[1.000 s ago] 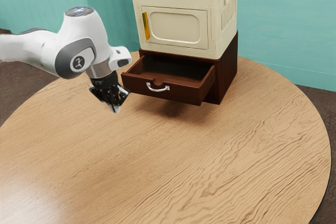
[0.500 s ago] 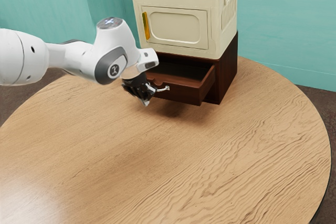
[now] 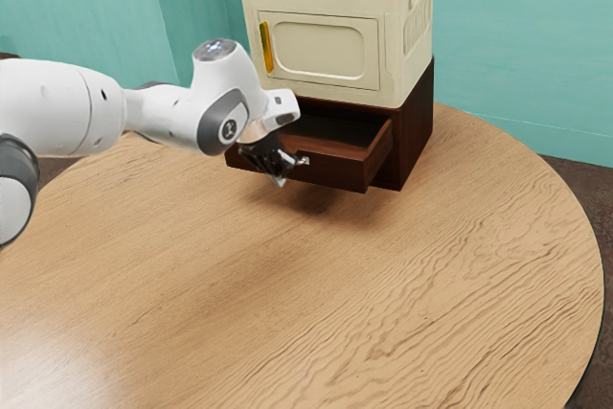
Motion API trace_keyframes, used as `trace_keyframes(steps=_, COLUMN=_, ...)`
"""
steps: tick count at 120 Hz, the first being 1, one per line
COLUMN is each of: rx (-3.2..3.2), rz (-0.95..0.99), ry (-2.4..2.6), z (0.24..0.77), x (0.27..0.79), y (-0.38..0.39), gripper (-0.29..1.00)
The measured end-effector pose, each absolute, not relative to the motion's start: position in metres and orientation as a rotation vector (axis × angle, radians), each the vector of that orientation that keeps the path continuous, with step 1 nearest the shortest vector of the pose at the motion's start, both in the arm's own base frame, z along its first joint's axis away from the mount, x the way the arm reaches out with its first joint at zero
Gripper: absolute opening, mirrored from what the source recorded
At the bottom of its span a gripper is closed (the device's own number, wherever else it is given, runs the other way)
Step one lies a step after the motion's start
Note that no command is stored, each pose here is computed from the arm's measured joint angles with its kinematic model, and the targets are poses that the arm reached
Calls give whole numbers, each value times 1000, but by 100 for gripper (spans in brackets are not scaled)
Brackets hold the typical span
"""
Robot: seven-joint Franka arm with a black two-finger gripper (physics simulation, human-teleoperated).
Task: Push the drawer handle with one arm to close the drawer
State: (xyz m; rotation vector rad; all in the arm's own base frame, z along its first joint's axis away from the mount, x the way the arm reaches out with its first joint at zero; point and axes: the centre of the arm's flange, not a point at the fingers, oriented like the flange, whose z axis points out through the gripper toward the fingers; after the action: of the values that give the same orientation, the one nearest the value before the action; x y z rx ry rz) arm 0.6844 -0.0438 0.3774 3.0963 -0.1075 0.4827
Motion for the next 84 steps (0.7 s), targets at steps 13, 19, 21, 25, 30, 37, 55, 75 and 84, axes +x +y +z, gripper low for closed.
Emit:
trace_keyframes(steps=13, rx=3095, rz=502, ry=-128, z=377, x=693, y=-40, gripper=-8)
trace_keyframes(steps=19, rx=3095, rz=507, ry=-137, z=376, x=696, y=-37, gripper=-8)
trace_keyframes(steps=21, rx=3095, rz=510, ry=-141, z=376, x=697, y=-37, gripper=-8)
trace_keyframes(steps=25, rx=3095, rz=516, ry=-150, z=376, x=700, y=-36, gripper=-8)
trace_keyframes(steps=30, rx=3096, rz=519, ry=-161, z=375, x=702, y=-36, gripper=-8)
trace_keyframes(steps=37, rx=3096, rz=531, ry=-177, z=376, x=707, y=-37, gripper=-8)
trace_keyframes(steps=55, rx=3093, rz=577, ry=-220, z=380, x=725, y=-38, gripper=-8)
trace_keyframes(steps=75, rx=3089, rz=608, ry=-267, z=378, x=741, y=-43, gripper=-8)
trace_keyframes(steps=84, rx=3087, rz=625, ry=-285, z=381, x=748, y=-45, gripper=-8)
